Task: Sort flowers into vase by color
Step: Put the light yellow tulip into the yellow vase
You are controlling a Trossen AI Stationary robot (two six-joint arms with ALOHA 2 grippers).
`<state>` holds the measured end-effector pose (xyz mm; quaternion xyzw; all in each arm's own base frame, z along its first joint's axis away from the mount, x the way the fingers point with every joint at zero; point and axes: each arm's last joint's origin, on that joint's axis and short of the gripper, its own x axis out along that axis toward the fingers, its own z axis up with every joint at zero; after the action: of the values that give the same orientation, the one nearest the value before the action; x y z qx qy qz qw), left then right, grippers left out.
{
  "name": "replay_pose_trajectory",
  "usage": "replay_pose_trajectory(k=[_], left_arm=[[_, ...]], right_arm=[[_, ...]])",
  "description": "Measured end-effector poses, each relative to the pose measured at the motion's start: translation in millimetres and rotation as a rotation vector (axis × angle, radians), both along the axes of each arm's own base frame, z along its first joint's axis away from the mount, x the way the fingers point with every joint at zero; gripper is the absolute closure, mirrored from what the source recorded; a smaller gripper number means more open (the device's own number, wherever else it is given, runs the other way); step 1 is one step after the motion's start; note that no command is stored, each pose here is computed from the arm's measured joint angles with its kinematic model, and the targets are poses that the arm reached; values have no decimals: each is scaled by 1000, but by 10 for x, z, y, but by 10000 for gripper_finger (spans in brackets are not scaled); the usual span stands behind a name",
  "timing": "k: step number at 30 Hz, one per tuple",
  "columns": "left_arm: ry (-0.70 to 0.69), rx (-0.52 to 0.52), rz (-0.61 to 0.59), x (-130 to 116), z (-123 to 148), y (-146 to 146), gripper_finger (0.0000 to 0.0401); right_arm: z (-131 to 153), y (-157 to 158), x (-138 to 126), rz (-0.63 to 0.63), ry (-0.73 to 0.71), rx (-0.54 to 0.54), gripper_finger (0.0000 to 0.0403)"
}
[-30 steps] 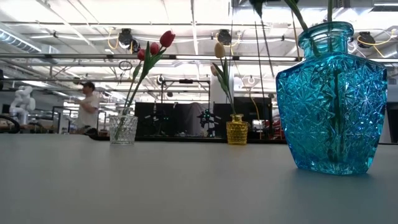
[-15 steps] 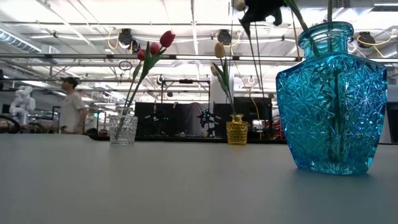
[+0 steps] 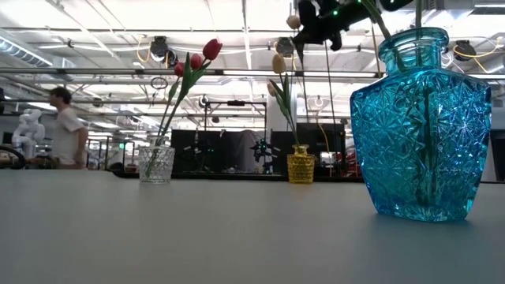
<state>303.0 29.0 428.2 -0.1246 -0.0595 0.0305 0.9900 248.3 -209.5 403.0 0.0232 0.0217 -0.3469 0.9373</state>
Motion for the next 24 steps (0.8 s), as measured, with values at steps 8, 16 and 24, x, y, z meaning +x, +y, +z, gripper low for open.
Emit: replay_pose_trajectory(k=[8, 16, 24], left_arm=[[2, -3, 29, -1, -2, 9, 303], [3, -5, 53, -2, -3, 16, 303], [3, -4, 58, -3, -3, 20, 303]], right_arm=[[-141, -173, 70, -10, 5, 25, 403], [-229, -254, 141, 7, -16, 55, 403], [-243, -269, 153, 21, -11, 45, 403]])
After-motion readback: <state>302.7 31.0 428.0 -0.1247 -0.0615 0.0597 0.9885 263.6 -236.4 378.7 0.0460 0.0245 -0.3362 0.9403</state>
